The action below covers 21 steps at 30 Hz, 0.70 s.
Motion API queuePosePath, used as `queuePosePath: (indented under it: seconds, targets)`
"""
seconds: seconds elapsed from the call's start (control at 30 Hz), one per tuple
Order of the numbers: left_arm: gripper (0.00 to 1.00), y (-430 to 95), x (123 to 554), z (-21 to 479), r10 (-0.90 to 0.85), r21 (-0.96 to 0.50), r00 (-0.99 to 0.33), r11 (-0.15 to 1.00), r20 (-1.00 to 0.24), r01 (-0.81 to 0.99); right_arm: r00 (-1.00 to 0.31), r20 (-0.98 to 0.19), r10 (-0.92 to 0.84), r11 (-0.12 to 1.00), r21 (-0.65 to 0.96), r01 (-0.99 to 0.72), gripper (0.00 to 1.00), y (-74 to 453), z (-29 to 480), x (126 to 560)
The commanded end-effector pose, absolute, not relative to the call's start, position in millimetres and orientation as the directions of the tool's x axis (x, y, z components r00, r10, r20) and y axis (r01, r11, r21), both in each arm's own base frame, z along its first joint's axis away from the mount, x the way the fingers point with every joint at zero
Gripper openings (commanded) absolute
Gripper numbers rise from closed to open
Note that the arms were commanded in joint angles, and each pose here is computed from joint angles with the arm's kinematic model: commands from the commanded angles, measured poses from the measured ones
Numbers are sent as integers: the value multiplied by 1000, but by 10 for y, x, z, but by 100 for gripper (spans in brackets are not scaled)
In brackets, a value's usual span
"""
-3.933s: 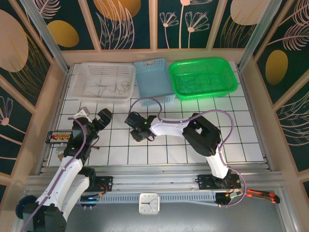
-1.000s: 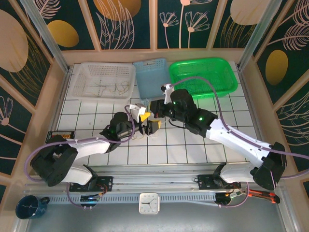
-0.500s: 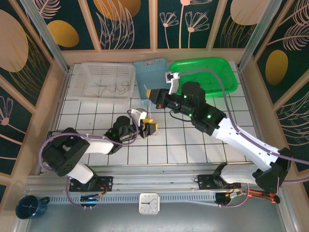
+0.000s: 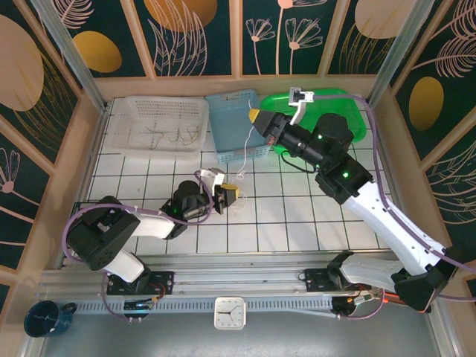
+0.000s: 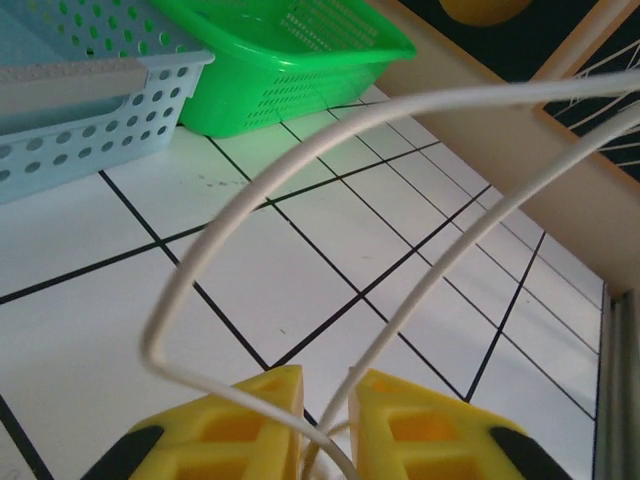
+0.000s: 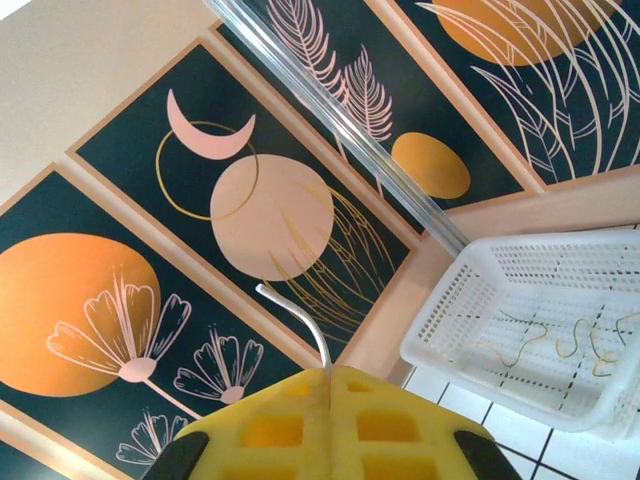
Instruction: Untangle the cables
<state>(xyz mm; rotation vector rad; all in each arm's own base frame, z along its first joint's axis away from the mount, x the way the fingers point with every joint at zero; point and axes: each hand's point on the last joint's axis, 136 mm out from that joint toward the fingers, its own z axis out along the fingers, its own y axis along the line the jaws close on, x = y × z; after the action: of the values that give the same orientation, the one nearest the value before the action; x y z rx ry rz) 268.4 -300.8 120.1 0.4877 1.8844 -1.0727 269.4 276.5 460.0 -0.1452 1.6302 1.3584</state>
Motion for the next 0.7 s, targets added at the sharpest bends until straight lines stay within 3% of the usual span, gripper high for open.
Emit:
queuePosePath:
  seconds: [0.0, 0.1, 0.2, 0.67]
  targets:
    - [15, -3018, 2675, 1213, -91, -475, -514, 544, -853, 691, -497, -715, 491, 311, 677, -667, 0, 2704, 4838, 2598]
    - [12, -3018, 2668, 1185, -86, -477, -520, 546, -850, 689, -473, -721, 507, 334, 670, -663, 0, 2593, 4879, 2646]
    - [0, -3002, 2662, 1146, -82, -479, -527, 552, -846, 683, -436, -725, 533, 353, 659, -664, 0, 2414, 5002, 2690]
    - [0, -2921, 2590, 991, -62, -482, -551, 572, -832, 664, -196, -715, 671, 460, 609, -646, 0, 1440, 5608, 2804]
